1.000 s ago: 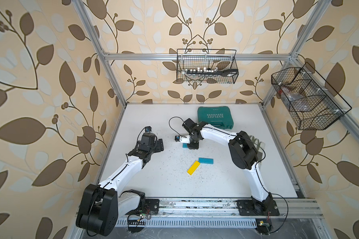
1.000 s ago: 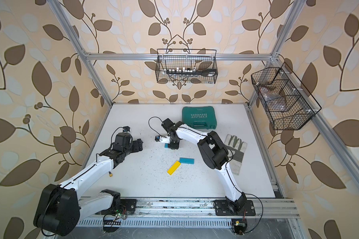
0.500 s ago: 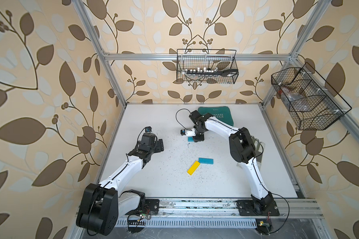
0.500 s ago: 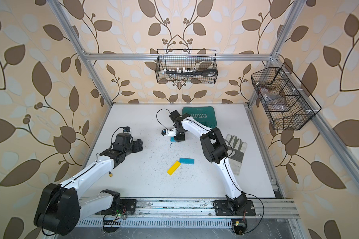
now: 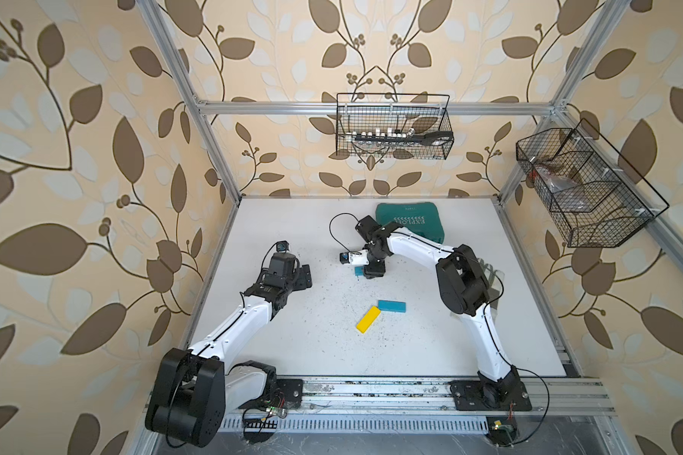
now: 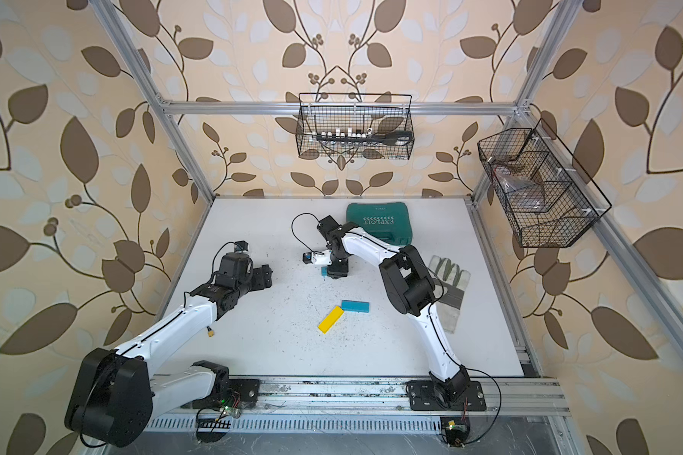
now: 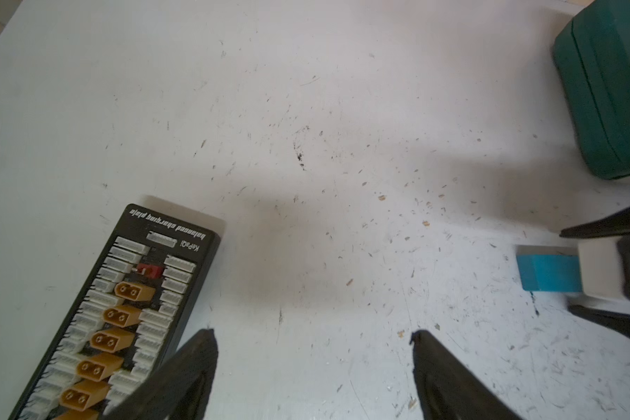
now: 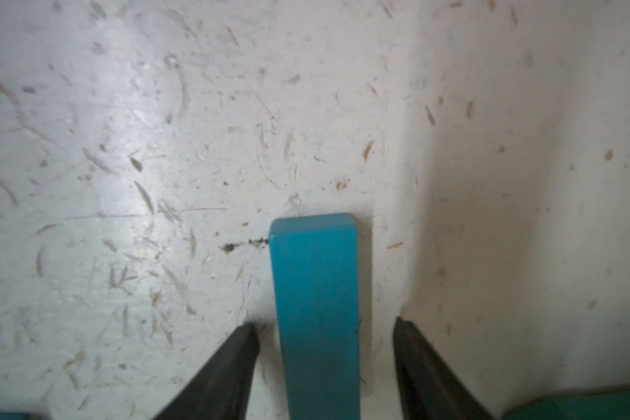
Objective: Assemble the number 7 with building blocks
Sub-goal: Move the building block to the center of the board, then assemble the building block at the center of the board.
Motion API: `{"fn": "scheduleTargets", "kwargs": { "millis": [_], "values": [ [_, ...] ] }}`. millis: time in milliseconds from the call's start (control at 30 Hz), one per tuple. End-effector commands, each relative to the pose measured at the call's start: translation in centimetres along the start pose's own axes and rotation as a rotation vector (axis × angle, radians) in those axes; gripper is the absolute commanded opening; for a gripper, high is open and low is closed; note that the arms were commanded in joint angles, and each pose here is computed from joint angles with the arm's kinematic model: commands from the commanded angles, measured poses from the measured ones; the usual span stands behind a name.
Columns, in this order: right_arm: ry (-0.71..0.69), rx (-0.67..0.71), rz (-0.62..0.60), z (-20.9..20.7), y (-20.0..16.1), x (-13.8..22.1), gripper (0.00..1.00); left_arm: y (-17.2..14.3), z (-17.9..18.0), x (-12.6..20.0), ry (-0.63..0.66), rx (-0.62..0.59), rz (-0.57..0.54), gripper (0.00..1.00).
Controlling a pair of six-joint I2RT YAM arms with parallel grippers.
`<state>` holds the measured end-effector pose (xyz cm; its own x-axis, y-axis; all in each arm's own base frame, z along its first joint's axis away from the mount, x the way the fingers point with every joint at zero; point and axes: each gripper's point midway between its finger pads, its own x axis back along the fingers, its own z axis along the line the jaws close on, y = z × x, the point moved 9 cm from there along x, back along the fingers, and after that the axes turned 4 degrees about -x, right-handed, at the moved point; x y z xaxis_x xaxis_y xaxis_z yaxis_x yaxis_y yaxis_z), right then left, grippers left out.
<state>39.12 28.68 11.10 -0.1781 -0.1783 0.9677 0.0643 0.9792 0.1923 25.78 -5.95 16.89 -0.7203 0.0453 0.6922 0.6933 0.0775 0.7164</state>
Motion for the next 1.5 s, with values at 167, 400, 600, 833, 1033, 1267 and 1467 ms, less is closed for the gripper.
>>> {"fn": "scheduleTargets", "kwargs": {
  "millis": [167,400,600,833,1033,1267,1467],
  "values": [
    [-0.244,-0.181,-0.217,0.7,1.0,10.7,0.99,1.0,0.2,0.4,0.006,0.009,-0.038,0.87],
    [-0.326,-0.768,-0.471,7.5,-2.7,17.0,0.99,1.0,0.3,0.4,0.015,0.013,-0.035,0.87],
    [-0.084,-0.763,-0.265,13.5,-6.8,11.3,0.74,1.0,0.4,0.4,0.017,0.014,-0.038,0.87],
    [-0.092,-0.634,-0.088,14.1,-7.7,8.5,0.67,1.0,0.4,0.4,0.018,0.015,-0.038,0.87],
    [-0.102,-0.585,0.017,13.1,-6.6,5.6,0.68,0.9,0.4,0.4,0.019,0.016,-0.038,0.87],
    [-0.152,-0.516,0.082,13.5,-5.3,1.7,0.60,0.9,0.5,0.6,0.027,0.020,-0.047,0.88],
    [-0.121,-0.566,0.118,13.6,-5.3,1.0,0.18,0.9,0.6,0.6,0.030,0.023,-0.046,0.88]
  ]
}}
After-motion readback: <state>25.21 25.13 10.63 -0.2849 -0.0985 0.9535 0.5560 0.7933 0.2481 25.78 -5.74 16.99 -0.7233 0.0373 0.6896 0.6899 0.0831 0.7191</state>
